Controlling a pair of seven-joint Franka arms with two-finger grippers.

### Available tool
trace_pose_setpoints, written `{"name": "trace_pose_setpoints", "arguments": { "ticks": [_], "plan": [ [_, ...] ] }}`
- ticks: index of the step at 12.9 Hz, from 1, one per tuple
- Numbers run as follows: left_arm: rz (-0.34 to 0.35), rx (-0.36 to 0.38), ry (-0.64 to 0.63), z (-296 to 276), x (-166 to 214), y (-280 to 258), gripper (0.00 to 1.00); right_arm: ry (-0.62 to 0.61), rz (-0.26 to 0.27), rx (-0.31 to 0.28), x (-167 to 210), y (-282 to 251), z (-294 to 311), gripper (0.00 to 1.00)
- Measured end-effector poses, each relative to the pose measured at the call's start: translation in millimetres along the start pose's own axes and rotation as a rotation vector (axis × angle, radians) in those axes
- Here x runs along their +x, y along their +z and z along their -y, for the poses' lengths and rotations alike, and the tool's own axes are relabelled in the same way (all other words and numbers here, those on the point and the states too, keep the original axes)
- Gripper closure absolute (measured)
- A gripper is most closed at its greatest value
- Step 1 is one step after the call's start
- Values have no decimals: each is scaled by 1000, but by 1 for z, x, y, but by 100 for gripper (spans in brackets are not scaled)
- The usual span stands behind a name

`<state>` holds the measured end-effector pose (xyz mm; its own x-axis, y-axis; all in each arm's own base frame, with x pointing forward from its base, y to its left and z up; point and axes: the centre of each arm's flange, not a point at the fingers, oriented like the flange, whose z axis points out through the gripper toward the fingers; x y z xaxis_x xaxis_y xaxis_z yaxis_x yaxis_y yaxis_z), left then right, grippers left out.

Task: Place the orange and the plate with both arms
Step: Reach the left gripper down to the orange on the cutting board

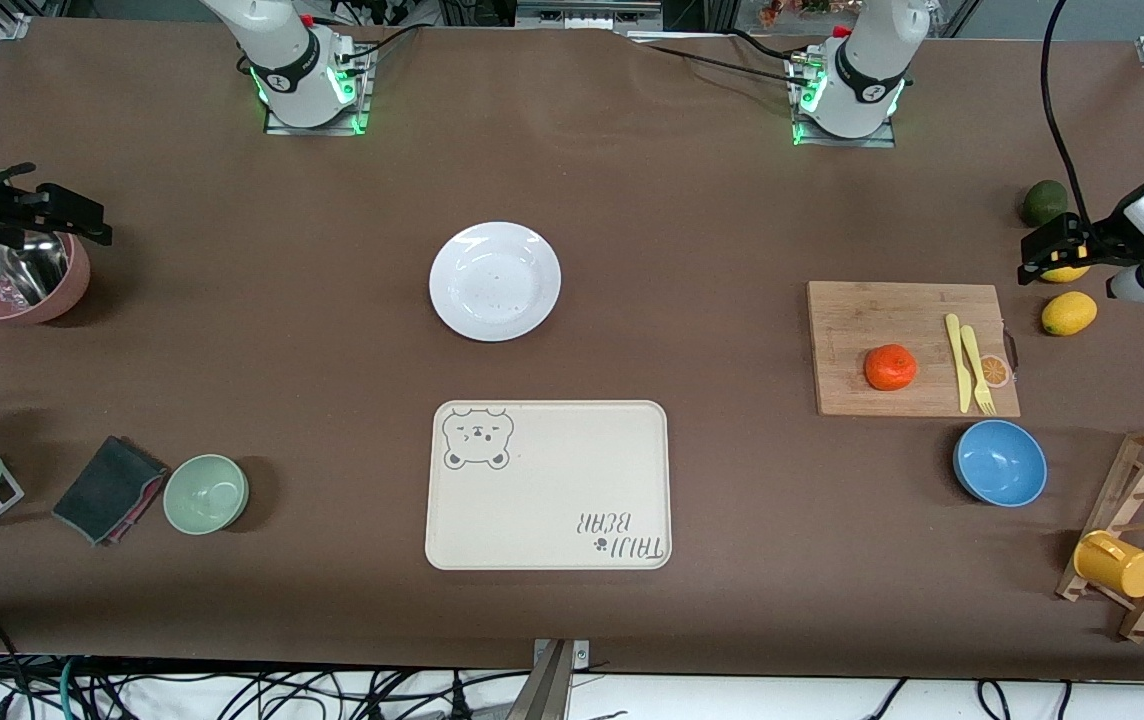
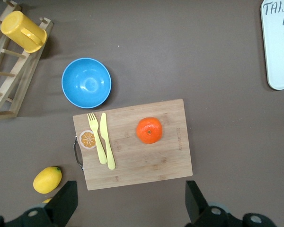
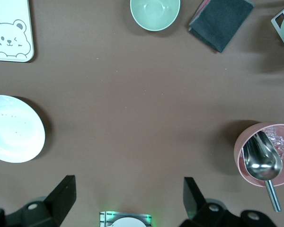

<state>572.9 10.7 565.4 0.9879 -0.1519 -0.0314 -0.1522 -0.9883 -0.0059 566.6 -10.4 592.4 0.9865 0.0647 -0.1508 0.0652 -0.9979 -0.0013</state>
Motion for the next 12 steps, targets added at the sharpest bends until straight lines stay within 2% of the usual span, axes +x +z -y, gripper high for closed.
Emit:
{"name": "trace_pose_setpoints", "arguments": {
  "ticks": [1,4,5,8,12],
  "plan": [
    [43,-4,13,-6,10,25,0,0,0,0,0,0,0,0],
    [206,-10,64,-37,57,145,0,0,1,0,0,0,0,0],
    [230,-9,67,-38,66,177,0,0,1,0,0,0,0,0],
    [208,-2,59,-31,71,244,0,0,0,0,0,0,0,0],
    [214,-3,50,-26,53,277,0,0,0,0,0,0,0,0]
  ]
}}
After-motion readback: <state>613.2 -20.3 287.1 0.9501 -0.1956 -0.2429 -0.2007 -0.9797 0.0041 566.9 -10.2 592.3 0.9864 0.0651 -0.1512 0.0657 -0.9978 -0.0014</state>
